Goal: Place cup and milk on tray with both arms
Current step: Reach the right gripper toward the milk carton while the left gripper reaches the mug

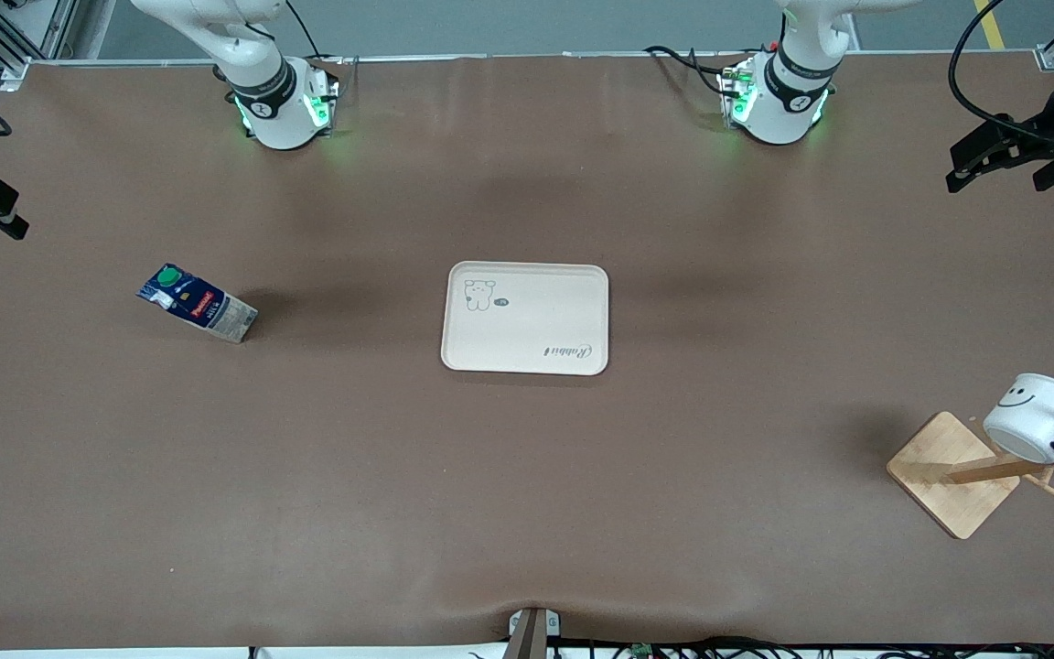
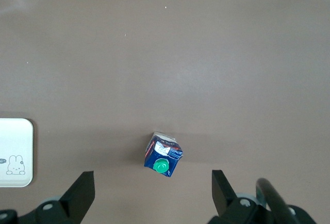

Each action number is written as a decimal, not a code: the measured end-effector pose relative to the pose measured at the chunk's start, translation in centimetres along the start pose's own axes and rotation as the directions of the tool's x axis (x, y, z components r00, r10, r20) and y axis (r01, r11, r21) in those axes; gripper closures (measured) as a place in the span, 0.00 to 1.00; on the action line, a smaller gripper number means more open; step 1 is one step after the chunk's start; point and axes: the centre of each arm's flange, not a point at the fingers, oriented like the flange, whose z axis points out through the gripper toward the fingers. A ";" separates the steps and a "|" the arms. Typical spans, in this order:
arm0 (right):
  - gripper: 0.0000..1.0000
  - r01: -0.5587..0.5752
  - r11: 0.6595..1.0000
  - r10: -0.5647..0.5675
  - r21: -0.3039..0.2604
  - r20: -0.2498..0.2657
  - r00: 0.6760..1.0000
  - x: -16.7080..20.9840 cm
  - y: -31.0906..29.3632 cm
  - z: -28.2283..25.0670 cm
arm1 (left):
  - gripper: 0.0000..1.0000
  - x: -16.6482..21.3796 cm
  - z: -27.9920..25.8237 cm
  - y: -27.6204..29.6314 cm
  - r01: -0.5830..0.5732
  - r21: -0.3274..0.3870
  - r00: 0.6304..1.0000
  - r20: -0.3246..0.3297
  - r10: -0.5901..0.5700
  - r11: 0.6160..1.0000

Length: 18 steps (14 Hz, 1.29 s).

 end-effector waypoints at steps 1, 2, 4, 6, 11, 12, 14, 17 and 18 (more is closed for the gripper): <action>0.00 0.000 1.000 0.000 0.000 0.001 1.000 0.0 0.0 0.0 | 0.00 0.0 -0.1 0.0 0.000 0.000 1.000 -0.002 0.000 1.000; 0.00 0.000 1.000 0.000 0.000 0.001 1.000 0.0 0.0 0.1 | 0.00 0.0 -0.2 0.0 0.001 0.000 1.000 -0.004 -0.001 1.000; 0.00 0.000 1.000 0.000 0.000 0.001 1.000 0.0 0.0 0.1 | 0.00 0.1 -0.5 -0.8 0.015 0.000 1.000 -0.011 -0.015 1.000; 0.00 0.000 1.000 0.000 0.000 0.001 1.000 0.0 0.0 0.1 | 0.00 0.4 -0.8 -2.9 0.052 0.002 0.998 -0.019 -0.052 0.999; 0.00 -0.001 1.000 0.001 0.000 0.004 1.000 0.1 0.1 0.2 | 0.00 2.5 0.9 -11.0 0.101 -0.010 0.993 -0.058 -0.102 0.995; 0.00 -0.001 1.000 0.001 0.000 0.008 1.000 0.2 0.1 0.5 | 0.00 3.1 1.6 -12.7 0.124 -0.025 0.989 -0.074 -0.126 0.992; 0.00 -0.001 1.000 0.001 0.001 0.018 1.000 0.5 0.1 1.0 | 0.00 4.0 3.3 -15.8 0.177 -0.080 0.976 -0.112 -0.185 0.981; 0.00 -0.001 1.000 0.001 0.002 0.031 1.000 0.8 0.1 1.7 | 0.00 5.0 6.9 -19.0 0.218 -0.154 0.955 -0.172 -0.243 0.964; 0.00 -0.001 1.000 0.001 0.003 0.045 0.999 1.0 0.1 2.4 | 0.00 5.5 8.3 -19.5 0.217 -0.165 0.949 -0.195 -0.248 0.962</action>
